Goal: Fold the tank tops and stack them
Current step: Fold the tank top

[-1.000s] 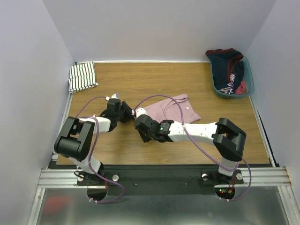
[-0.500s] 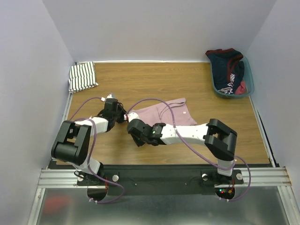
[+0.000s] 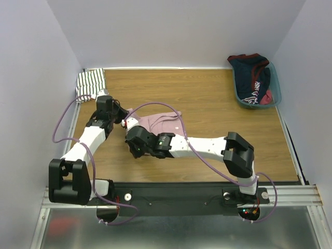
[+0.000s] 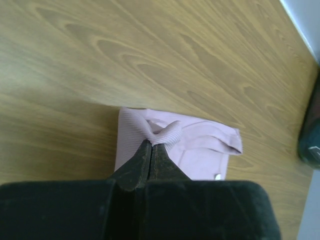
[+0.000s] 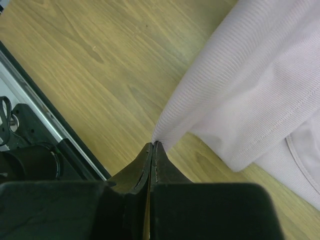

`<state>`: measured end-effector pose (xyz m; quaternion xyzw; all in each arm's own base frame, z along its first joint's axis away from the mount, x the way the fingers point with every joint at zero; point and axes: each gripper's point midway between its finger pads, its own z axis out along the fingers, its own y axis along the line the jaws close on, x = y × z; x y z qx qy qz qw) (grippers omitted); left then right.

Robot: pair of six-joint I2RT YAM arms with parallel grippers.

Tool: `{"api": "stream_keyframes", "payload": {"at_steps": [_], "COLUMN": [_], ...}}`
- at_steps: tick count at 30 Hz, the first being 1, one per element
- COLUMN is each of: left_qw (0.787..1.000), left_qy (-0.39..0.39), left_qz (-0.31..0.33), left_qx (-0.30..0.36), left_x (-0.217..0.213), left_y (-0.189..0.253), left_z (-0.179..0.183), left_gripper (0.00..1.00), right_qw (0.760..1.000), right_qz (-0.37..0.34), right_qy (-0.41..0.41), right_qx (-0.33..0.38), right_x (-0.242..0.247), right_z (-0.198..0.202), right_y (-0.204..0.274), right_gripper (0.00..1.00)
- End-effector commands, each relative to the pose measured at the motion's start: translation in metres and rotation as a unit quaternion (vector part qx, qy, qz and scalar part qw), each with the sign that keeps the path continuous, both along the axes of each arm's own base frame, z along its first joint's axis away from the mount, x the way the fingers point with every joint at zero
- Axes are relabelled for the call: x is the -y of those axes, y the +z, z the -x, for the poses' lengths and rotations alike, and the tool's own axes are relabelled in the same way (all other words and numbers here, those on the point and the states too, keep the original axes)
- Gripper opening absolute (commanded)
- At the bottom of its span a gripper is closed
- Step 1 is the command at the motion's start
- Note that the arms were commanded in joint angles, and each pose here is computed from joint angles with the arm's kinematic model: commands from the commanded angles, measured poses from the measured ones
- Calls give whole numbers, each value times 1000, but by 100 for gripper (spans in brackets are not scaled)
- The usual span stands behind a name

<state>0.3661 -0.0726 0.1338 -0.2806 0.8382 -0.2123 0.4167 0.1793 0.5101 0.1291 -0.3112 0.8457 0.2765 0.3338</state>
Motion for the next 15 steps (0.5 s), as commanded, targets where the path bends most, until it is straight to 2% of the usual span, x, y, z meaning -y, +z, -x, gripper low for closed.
{"api": "stream_keyframes", "payload": {"at_steps": [1, 10, 15], "left_qw": [998, 996, 995], "left_qy": [-32, -66, -95], "left_qz": [5, 27, 34], "left_qx": [45, 45, 27], "left_x": [21, 96, 141], "left_y": [41, 58, 47], "left_z": [-20, -46, -57], "left_gripper": [0, 0, 0], "right_qw": [999, 996, 991], "right_qz": [-53, -65, -78], "right_qy": [-1, -60, -105], "right_qx": [3, -2, -3], "right_x": [0, 59, 104], "right_z": [2, -29, -46], "right_y": [48, 55, 60], "right_gripper": [0, 0, 0]}}
